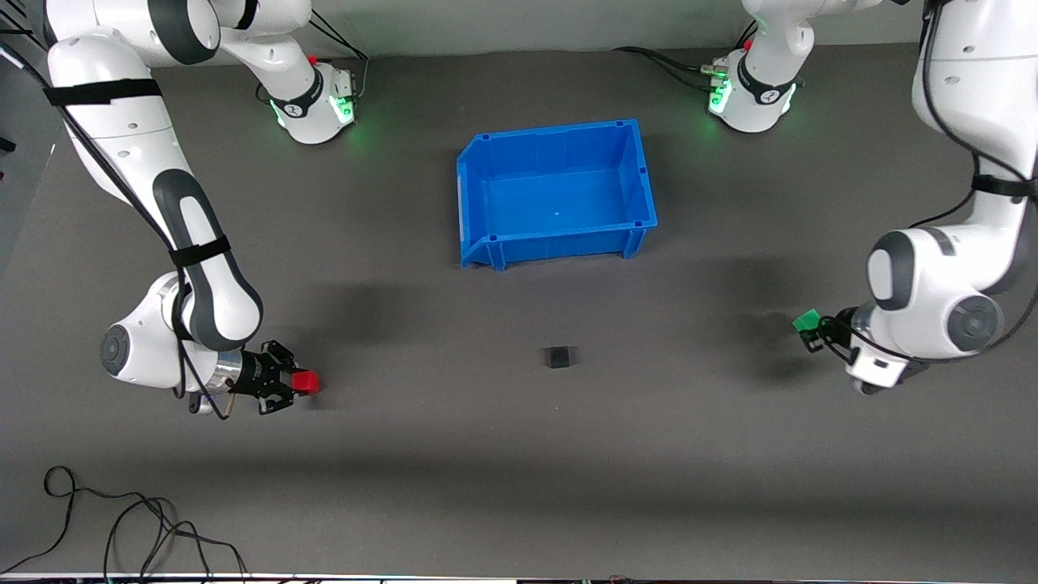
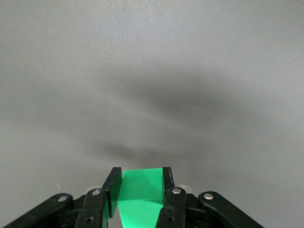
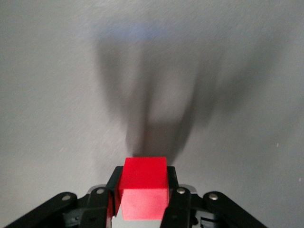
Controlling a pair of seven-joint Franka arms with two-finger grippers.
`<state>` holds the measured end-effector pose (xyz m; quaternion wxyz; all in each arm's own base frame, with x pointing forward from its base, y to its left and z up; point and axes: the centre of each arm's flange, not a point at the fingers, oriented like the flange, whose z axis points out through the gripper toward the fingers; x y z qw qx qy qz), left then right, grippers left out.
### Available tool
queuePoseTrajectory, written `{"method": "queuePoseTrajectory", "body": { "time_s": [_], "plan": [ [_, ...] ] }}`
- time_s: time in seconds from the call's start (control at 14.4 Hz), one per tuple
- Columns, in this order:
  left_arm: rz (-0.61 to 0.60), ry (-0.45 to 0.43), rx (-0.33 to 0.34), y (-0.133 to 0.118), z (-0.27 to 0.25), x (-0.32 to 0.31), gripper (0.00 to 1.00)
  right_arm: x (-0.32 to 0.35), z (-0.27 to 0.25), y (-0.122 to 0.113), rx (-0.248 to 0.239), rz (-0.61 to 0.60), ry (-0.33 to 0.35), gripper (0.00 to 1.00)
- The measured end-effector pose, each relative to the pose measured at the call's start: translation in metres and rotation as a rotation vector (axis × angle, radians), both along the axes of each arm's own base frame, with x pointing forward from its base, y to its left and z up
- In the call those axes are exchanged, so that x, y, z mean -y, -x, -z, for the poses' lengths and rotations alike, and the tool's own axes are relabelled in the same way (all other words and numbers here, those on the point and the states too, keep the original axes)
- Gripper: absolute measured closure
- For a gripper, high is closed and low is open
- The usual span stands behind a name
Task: Attach green and red cubes to black cube
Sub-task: 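Grasp the red cube with the right gripper while the left gripper grasps the green cube, then carry the red and green cubes toward the black cube with both grippers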
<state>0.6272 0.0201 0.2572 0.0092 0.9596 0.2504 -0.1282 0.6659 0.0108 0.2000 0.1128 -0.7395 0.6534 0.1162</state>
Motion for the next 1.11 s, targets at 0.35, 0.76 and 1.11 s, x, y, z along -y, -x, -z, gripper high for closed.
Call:
{"method": "queuePoseTrajectory", "body": {
  "time_s": [0.35,0.76,1.11],
  "plan": [
    [-0.403,0.005,-0.041,-0.026,-0.033,0.08,0.63,-0.063,-0.072,-0.022,-0.002,0.014,-0.049,0.6],
    [-0.736,-0.065,0.005,-0.034,0.029,0.197,0.63,-0.229,-0.091,-0.006,-0.024,0.057,-0.052,0.6],
    [-0.92,-0.064,0.039,-0.022,0.042,0.284,0.63,-0.343,-0.037,0.019,-0.002,0.063,-0.039,0.6]
  ]
}}
